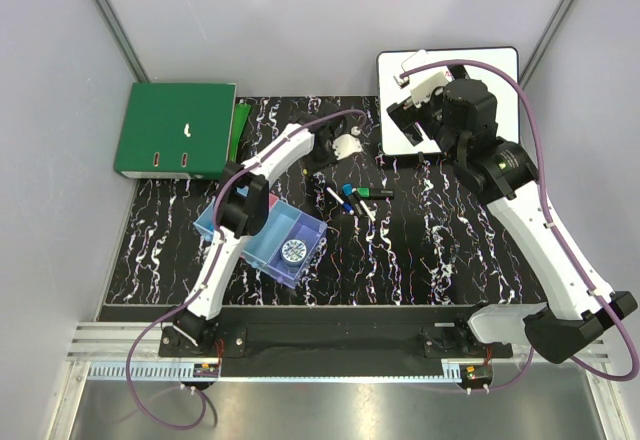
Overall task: Sort the stationery into containers
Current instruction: Pick up the pen from the center of the board.
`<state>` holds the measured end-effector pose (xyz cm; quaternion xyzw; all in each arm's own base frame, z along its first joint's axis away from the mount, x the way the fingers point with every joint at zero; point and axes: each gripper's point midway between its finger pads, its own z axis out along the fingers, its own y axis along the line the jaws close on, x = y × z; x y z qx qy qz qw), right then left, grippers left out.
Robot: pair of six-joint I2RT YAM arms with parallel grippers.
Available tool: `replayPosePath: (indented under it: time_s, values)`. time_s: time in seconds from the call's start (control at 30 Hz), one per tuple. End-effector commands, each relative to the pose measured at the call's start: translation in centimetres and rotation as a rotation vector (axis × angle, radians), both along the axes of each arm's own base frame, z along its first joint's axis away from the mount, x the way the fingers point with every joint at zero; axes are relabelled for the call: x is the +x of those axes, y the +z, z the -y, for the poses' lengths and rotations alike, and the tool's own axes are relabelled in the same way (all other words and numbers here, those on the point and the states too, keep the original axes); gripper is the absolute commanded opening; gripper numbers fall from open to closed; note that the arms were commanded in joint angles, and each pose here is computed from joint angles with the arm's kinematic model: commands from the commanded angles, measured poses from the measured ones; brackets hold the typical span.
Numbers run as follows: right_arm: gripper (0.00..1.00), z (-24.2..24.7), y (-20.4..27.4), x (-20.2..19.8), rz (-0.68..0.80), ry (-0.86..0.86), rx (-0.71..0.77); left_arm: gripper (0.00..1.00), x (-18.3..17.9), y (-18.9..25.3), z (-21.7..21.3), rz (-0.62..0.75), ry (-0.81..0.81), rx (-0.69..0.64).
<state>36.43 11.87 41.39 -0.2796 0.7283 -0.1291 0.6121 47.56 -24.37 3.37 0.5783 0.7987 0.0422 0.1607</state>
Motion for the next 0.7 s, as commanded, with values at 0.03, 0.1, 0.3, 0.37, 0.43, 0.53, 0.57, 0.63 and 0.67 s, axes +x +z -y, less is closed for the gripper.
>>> replayPosePath:
  time_s: [0.03,0.1,0.3,0.37,0.43,0.53,0.57,0.63,0.67]
  values:
    - [1.0,0.5,3.0,-0.2,0.075,-0.021,0.051,0.4,1.6,2.6,0.8,0.067,0.07,-0.061]
    - [1.0,0.6,3.0,-0.2,0.076,-0.023,0.049,0.4,1.8,2.5,0.9,0.072,0.087,-0.067]
    - [1.0,0.6,2.8,-0.3,0.071,-0.019,0.047,0.41,2.4,2.6,1.1,0.097,0.134,-0.1]
    - [1.0,0.5,2.9,-0.3,0.072,-0.017,0.048,0.41,2.7,1.8,0.9,0.1,0.153,-0.081]
    - [1.0,0.6,2.9,-0.3,0.074,-0.02,0.048,0.41,2.8,1.3,0.5,0.099,0.164,-0.066]
    - [1.0,0.7,3.1,-0.4,0.078,-0.022,0.05,0.42,2.9,0.5,0.2,0.096,0.182,-0.053]
    - [1.0,0.7,3.0,-0.5,0.077,-0.022,0.051,0.42,2.9,-0.1,0.1,0.086,0.184,-0.049]
    - [1.0,0.8,3.1,-0.6,0.079,-0.022,0.054,0.43,2.6,-0.6,-0.1,0.071,0.188,-0.044]
    - [1.0,0.8,3.1,-0.5,0.078,-0.024,0.053,0.43,2.5,-0.8,-0.2,0.062,0.191,-0.044]
